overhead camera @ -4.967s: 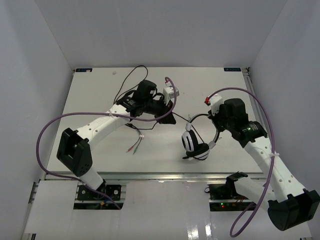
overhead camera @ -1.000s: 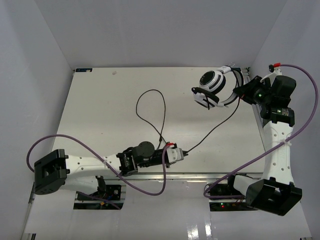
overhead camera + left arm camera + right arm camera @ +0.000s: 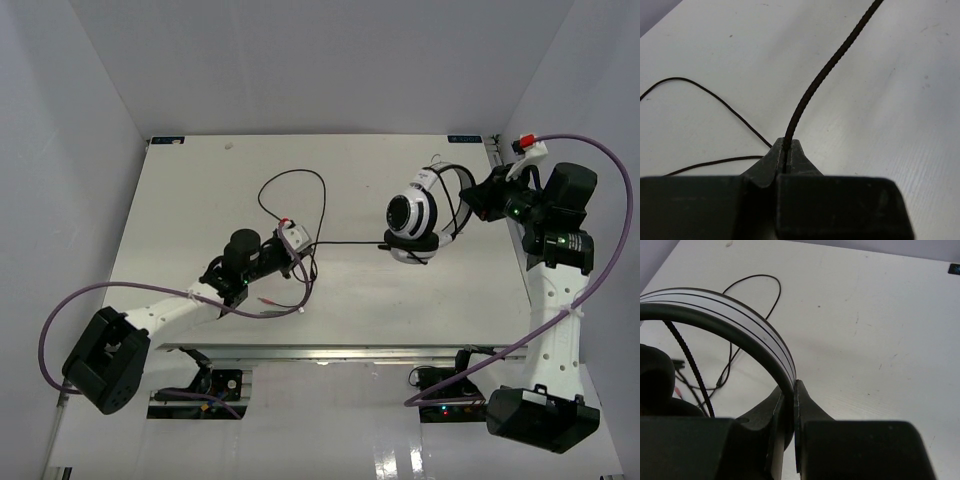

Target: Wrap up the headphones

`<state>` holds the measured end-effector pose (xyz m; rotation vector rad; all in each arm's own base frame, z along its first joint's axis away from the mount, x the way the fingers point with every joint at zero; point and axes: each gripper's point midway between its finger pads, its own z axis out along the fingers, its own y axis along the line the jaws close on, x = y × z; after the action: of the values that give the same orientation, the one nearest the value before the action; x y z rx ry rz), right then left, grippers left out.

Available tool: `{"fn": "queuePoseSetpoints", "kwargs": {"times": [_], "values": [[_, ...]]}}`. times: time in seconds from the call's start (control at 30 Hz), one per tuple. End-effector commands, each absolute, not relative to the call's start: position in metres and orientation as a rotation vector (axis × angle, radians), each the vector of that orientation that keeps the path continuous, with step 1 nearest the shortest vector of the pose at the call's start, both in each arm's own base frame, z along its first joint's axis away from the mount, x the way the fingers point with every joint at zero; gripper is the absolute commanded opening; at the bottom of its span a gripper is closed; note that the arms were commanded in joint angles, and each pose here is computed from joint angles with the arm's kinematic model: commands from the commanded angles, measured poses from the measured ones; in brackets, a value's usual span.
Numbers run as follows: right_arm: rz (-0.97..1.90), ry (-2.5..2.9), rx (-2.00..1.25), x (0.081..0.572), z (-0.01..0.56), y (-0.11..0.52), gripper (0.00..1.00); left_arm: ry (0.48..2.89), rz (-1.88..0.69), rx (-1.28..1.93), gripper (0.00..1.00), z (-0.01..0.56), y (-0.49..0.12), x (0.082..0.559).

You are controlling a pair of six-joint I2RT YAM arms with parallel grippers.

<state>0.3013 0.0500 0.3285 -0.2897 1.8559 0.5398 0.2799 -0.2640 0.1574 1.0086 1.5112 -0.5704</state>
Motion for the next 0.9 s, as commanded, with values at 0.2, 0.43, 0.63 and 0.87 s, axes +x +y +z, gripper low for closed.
{"fn": "queuePoseSetpoints", "kwargs": {"times": [0.2, 0.43, 0.63, 0.87], "values": [[0.357, 1.857, -0.779, 0.273, 0.277, 0.071, 0.08, 1.487, -0.807, 1.011, 0.00, 0.255, -0.313, 0.312], [0.131, 1.921, -0.536, 0.312, 0.266, 0.066, 0.08, 1.507, -1.232, 1.035, 0.00, 0.323, -0.339, 0.263], [0.102, 1.879, -0.297, 0.357, 0.289, 0.062, 0.08, 1.468, -1.591, 1.118, 0.00, 0.368, -0.362, 0.189], [0.195, 1.889, -0.168, 0.389, 0.299, 0.087, 0.08, 1.582, -1.789, 0.890, 0.07, 0.357, -0.404, 0.173]]}}
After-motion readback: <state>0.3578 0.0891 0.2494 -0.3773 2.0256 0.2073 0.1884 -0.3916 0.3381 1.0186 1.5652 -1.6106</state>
